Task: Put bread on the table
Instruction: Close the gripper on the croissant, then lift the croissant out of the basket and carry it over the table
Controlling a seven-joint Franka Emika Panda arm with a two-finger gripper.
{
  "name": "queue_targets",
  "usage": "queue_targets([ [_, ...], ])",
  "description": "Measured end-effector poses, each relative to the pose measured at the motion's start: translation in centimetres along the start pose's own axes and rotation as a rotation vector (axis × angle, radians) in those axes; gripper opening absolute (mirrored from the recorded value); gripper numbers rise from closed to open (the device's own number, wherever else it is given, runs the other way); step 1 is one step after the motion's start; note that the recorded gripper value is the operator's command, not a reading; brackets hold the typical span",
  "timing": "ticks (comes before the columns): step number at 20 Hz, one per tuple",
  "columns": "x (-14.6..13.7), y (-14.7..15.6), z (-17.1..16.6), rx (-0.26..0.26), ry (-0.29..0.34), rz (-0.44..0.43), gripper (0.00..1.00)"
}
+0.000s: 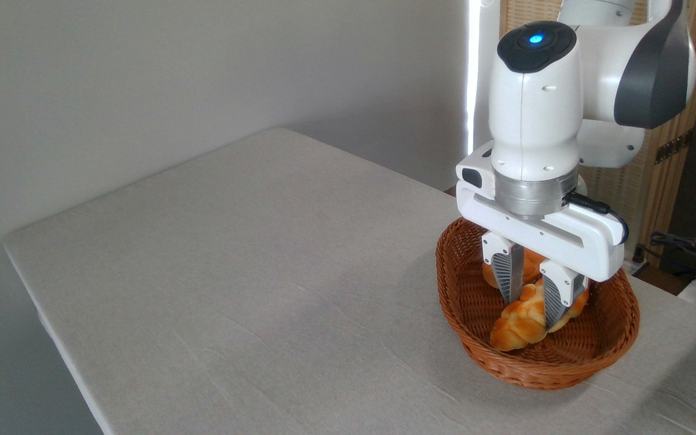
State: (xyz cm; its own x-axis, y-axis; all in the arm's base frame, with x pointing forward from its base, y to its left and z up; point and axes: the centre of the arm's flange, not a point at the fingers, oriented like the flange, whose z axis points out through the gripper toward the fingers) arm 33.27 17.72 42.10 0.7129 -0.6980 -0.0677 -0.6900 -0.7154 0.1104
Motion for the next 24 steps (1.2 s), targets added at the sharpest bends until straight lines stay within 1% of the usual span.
queue_targets([
  [2, 0.1, 0.0, 0.0, 0.0, 0.0, 0.004, 0.2],
  [8, 0.1, 0.1, 0.0, -0.002, -0.002, 0.036, 0.2],
  [10, 0.0, 0.1, -0.3, -0.016, -0.008, 0.059, 0.2],
  [12, -0.3, 0.1, -1.4, -0.029, -0.016, 0.077, 0.2],
  [16, -0.9, 0.0, -5.6, -0.056, -0.032, 0.092, 0.2],
  [18, -0.4, 0.2, -7.9, -0.05, -0.037, 0.11, 0.21],
  [20, 1.0, 0.4, -10.0, -0.027, -0.021, 0.136, 0.21],
  [21, 2.2, 0.6, -11.2, -0.018, 0.002, 0.158, 0.21],
  [22, 3.8, 0.9, -12.3, -0.009, 0.022, 0.181, 0.22],
  [24, 8.1, 1.7, -14.6, 0.018, 0.043, 0.215, 0.22],
])
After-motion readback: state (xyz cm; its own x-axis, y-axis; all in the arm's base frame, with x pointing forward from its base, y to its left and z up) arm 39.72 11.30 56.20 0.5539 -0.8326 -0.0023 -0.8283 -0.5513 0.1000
